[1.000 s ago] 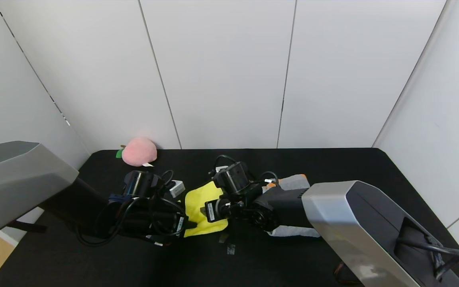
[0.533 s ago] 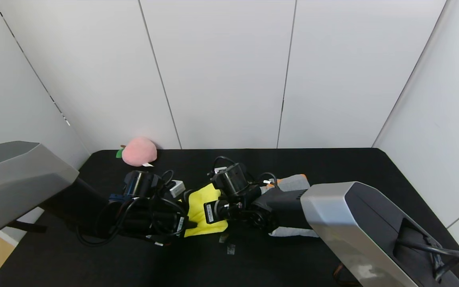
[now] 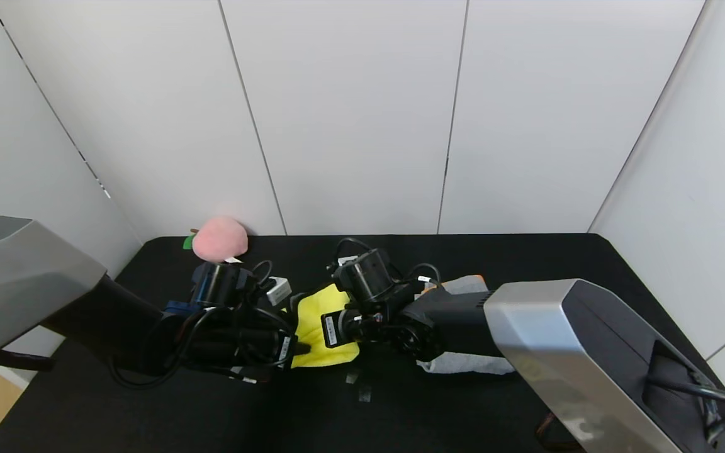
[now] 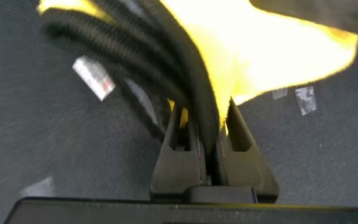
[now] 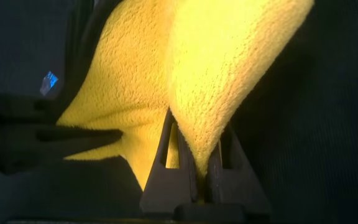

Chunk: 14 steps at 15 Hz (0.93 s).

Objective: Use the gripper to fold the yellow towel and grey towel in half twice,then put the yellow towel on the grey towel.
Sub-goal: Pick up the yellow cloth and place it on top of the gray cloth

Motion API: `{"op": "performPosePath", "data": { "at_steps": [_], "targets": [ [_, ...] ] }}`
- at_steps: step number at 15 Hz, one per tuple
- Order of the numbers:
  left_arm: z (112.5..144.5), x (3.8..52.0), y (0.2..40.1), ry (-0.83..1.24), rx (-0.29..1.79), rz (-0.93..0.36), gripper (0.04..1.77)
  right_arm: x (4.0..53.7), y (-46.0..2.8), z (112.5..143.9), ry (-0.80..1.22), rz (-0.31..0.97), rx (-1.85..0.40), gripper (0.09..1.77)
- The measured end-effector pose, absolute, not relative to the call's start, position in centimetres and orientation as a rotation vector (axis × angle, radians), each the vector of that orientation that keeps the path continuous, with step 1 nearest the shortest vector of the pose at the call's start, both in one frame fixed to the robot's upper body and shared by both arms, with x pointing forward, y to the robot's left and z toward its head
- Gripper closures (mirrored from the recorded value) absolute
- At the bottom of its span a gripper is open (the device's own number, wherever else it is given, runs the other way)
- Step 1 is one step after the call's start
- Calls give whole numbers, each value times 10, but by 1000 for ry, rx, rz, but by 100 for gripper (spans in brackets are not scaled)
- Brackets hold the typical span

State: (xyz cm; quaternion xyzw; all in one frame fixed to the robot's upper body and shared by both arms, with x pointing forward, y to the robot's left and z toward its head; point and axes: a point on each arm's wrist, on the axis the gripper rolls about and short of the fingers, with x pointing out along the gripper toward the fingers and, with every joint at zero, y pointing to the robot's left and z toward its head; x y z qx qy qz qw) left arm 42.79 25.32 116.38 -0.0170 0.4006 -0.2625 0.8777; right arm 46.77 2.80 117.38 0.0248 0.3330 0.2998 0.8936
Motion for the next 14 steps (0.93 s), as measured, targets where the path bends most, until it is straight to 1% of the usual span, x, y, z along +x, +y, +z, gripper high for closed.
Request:
{"op": "performPosePath", "data": {
  "at_steps": [4,9,14],
  "targets": [
    [1190,415,236,788,41,-496,163,464,13,1205,712,602,47,166],
    [1220,397,196,751,106,-478,163,461,-20,1240,715,556,61,166],
    [1247,384,151,750,114,-509,163,458,-66,1263,722,487,77,166]
  ]
}}
